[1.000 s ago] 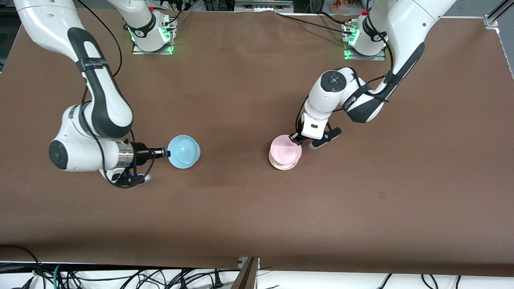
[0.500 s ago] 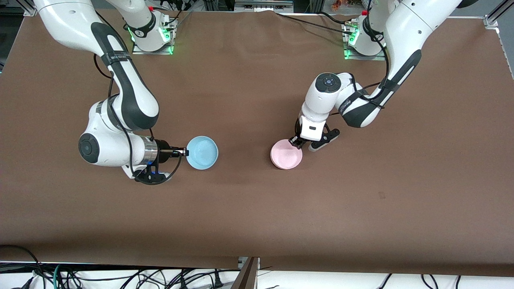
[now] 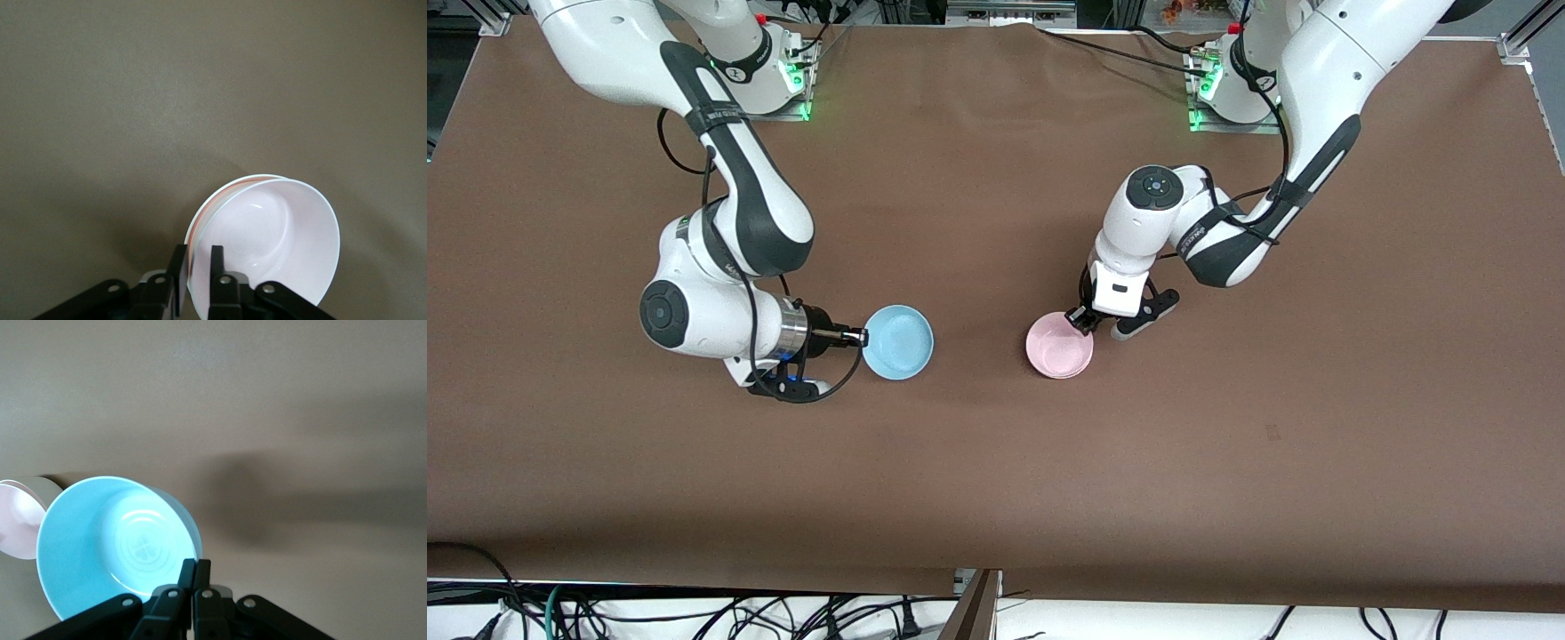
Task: Stack pink and blue bowls on white bowl
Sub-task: 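Release the pink bowl while the right gripper carries the blue bowl over, then lower the blue bowl into the pink bowl with the right gripper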
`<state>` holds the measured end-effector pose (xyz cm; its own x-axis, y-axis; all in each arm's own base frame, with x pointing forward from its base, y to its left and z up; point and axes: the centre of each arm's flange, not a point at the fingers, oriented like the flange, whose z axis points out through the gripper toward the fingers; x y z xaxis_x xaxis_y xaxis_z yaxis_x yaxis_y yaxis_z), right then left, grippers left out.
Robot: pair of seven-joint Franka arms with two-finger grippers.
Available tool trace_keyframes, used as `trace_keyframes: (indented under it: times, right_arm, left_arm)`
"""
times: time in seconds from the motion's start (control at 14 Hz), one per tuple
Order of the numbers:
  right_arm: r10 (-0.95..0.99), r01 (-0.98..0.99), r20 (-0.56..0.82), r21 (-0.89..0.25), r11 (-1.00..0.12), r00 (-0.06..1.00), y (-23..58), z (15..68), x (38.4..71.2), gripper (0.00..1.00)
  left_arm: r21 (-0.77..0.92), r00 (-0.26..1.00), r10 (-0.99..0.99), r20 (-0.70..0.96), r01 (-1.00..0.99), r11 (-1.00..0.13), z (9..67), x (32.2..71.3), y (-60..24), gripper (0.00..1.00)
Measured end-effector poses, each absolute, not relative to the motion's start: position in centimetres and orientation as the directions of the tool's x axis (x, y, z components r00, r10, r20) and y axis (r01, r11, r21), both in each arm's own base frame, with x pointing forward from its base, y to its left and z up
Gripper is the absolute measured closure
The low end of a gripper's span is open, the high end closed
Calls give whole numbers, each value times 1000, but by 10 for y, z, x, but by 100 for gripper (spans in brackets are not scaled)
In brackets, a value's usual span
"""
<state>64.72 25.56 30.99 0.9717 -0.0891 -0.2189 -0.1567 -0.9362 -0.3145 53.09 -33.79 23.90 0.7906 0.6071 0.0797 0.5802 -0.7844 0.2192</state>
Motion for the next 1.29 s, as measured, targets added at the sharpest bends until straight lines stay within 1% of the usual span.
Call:
trace_keyframes:
  times: [0.14,0.21,0.36,0.43,0.57,0.64,0.71,0.86,1.0,1.14,1.29]
  right_arm:
    - [-79,-146,-216,-314,-938,973,263,310,644,98]
    - [-74,-140,-212,-315,-939,974,268,310,643,98]
    - [-67,-131,-204,-318,-939,977,275,311,641,98]
    - [-63,-126,-199,-320,-939,978,279,311,640,98]
    - [-68,-129,-196,-319,-939,978,287,312,638,98]
    - [-76,-137,-194,-319,-938,978,291,313,637,98]
    - [-85,-143,-189,-320,-937,978,294,313,636,98]
    - [-109,-165,-184,-320,-933,977,304,315,634,98]
    - [-140,-191,-177,-321,-927,974,319,316,629,98]
    - [-178,-223,-164,-328,-918,970,343,318,622,98]
    - [-201,-242,-151,-337,-910,968,369,316,612,98]
  left_arm:
    - [221,789,609,79,582,-783,239,532,-338,54]
    - [223,788,611,81,583,-781,240,534,-337,52]
    - [238,778,622,90,590,-772,248,543,-334,52]
    - [243,771,629,98,595,-766,254,550,-333,61]
    - [216,751,648,124,617,-756,270,566,-328,85]
    - [201,733,667,132,639,-743,283,577,-327,94]
    - [193,711,692,125,666,-720,303,591,-325,97]
    - [170,699,710,80,693,-701,356,620,-314,99]
    - [134,712,701,38,692,-709,412,644,-290,99]
    - [106,730,683,-9,680,-725,462,663,-248,99]
    - [106,758,649,-59,651,-751,505,678,-188,99]
